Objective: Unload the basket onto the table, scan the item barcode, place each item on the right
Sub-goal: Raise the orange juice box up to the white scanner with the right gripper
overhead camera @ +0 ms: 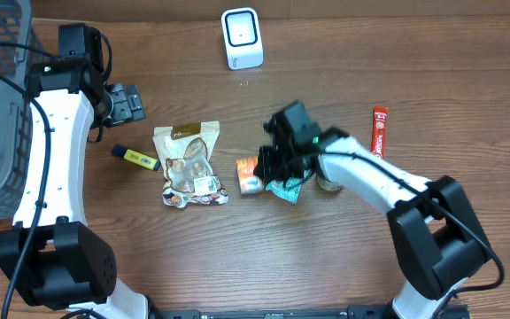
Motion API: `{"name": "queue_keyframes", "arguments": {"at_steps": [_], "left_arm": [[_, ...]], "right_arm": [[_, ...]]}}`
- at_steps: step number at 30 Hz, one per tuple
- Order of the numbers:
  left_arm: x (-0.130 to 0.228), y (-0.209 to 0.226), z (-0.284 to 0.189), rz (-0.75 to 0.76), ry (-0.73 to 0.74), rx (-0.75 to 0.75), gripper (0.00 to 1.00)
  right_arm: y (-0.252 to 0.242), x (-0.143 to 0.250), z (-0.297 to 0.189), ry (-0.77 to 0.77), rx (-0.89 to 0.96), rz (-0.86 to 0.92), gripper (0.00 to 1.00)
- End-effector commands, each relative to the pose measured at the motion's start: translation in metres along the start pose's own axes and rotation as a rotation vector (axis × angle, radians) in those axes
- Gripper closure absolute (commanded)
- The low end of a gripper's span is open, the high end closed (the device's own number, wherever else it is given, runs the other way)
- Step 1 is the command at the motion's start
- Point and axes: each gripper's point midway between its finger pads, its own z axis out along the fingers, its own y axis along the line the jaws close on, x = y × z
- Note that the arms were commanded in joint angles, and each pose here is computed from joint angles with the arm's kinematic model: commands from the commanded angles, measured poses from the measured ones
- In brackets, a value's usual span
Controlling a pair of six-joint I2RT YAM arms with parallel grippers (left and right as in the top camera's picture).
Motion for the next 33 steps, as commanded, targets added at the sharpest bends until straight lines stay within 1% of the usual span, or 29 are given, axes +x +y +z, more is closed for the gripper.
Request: {"name": "queue_keyframes", "arguments": {"at_steps": [1, 5, 6, 9, 11, 12, 13, 15, 18, 21, 22, 24, 29, 30, 33], "left_arm": [[0.0, 0.0, -0.005, 0.013, -0.014, -0.004, 0.0], [0.0, 0.0, -0.005, 0.013, -0.014, -0.004, 0.0], [0.0, 0.0, -0.005, 0.013, -0.014, -0.004, 0.0], [0.0, 0.0, -0.005, 0.013, -0.014, -0.004, 0.0], [0.0, 0.0, -0.005, 0.012, -0.015, -0.004, 0.0], [0.0, 0.0, -0.005, 0.013, -0.014, -0.004, 0.0], [0.0, 0.0, -0.005, 0.012, -0.015, -0.004, 0.0], [0.0, 0.0, -0.005, 0.013, -0.014, -0.004, 0.0], [0.0, 0.0, -0.005, 0.013, -0.014, -0.004, 0.0], [0.0, 0.0, -0.005, 0.013, -0.014, -0.004, 0.0], [0.0, 0.0, -0.005, 0.013, -0.014, -0.004, 0.0], [0.0, 0.0, -0.005, 0.013, -0.014, -0.004, 0.0], [0.0, 0.0, -0.005, 0.013, -0.014, -0.004, 0.0], [0.0, 0.0, -0.005, 0.012, -0.015, -0.004, 0.0], [0.0, 0.0, -0.005, 0.013, -0.014, -0.004, 0.0]], "right_arm": [[0.046, -0.054, -0.074, -0.151, 0.004, -0.164, 0.97], [0.072, -0.078, -0.143, -0.241, 0.089, -0.239, 0.97], [0.082, -0.089, -0.172, -0.31, 0.126, -0.266, 0.97], [0.096, -0.113, -0.217, -0.462, 0.188, -0.329, 0.97], [0.098, -0.125, -0.233, -0.533, 0.24, -0.37, 0.97], [0.095, -0.14, -0.246, -0.609, 0.311, -0.42, 0.97], [0.094, -0.15, -0.251, -0.646, 0.359, -0.467, 0.97], [0.092, -0.161, -0.253, -0.68, 0.403, -0.509, 0.96], [0.094, -0.185, -0.25, -0.741, 0.464, -0.589, 0.96], [0.093, -0.218, -0.232, -0.791, 0.528, -0.683, 0.96], [0.09, -0.234, -0.216, -0.803, 0.557, -0.726, 0.97], [0.082, -0.253, -0.191, -0.804, 0.606, -0.78, 0.97], [0.054, -0.292, -0.15, -0.836, 0.773, -0.841, 0.97], [0.051, -0.299, -0.139, -0.846, 0.793, -0.86, 0.96], [0.043, -0.309, -0.112, -0.809, 0.856, -0.986, 0.96]]}}
